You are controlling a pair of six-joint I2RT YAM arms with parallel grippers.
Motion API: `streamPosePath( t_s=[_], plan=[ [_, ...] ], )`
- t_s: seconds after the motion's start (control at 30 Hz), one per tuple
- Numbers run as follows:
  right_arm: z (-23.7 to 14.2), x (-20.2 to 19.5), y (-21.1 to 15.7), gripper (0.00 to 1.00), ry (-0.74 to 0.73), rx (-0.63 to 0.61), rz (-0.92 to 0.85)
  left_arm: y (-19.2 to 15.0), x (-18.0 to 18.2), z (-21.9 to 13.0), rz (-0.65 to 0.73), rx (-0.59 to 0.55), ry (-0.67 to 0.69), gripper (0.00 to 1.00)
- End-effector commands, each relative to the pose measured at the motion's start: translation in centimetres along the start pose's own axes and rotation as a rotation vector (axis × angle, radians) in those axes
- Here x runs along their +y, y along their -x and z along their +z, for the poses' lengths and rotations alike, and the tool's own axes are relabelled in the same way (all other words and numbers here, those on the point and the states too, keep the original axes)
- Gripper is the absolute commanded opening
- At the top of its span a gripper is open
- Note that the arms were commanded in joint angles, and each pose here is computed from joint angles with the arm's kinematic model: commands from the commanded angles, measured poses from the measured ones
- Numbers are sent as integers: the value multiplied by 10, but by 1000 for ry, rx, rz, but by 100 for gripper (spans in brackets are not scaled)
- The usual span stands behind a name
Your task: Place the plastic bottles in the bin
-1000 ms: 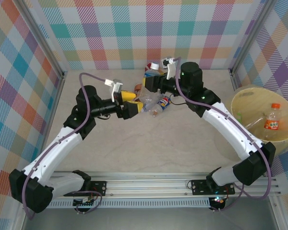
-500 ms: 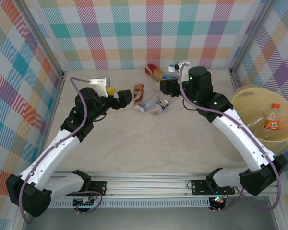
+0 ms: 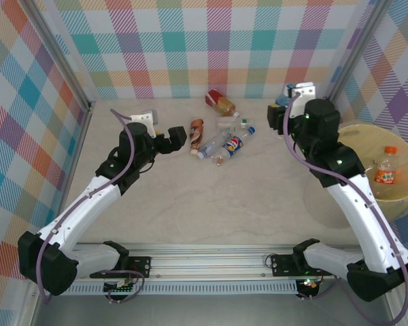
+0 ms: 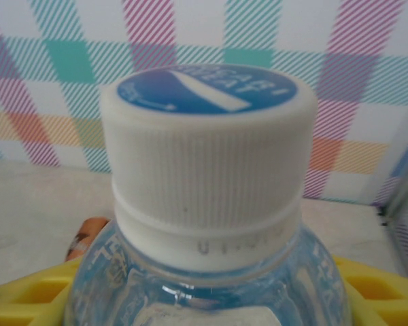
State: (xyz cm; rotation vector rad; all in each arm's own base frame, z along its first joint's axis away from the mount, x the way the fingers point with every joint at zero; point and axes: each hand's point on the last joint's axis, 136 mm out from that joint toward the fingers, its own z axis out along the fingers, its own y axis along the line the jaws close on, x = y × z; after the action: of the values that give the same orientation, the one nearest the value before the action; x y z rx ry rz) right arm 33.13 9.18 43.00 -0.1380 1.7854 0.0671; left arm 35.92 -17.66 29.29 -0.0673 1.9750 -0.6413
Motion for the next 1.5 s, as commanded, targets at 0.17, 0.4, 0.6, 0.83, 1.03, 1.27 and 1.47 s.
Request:
streamPosePath(
  t_s=[0.17, 0.4, 0.6, 0.83, 1.03, 1.27, 1.47],
  plan=[
    [-19, -54, 21, 45, -170, -68, 15, 3, -5, 8, -25, 5, -5, 100],
    [-31, -113, 12, 44, -368, 31, 82, -1, -4, 16, -34, 28, -2, 100],
    [-48, -150, -11, 42, -484, 191, 119, -2, -4, 25, -36, 47, 12, 100],
    [-77, -181, -48, 43, -655, 460, 138, -3, -7, 41, -50, 93, 19, 100],
    [-93, -214, -85, 45, -784, 615, 158, -2, -13, 54, -57, 134, 13, 100],
    [-99, -238, -141, 92, -897, 913, 134, -6, -16, 65, -96, 161, 6, 100],
    [-97, -251, -138, 100, -991, 885, 151, -7, -11, 62, -95, 164, 30, 100]
  ],
)
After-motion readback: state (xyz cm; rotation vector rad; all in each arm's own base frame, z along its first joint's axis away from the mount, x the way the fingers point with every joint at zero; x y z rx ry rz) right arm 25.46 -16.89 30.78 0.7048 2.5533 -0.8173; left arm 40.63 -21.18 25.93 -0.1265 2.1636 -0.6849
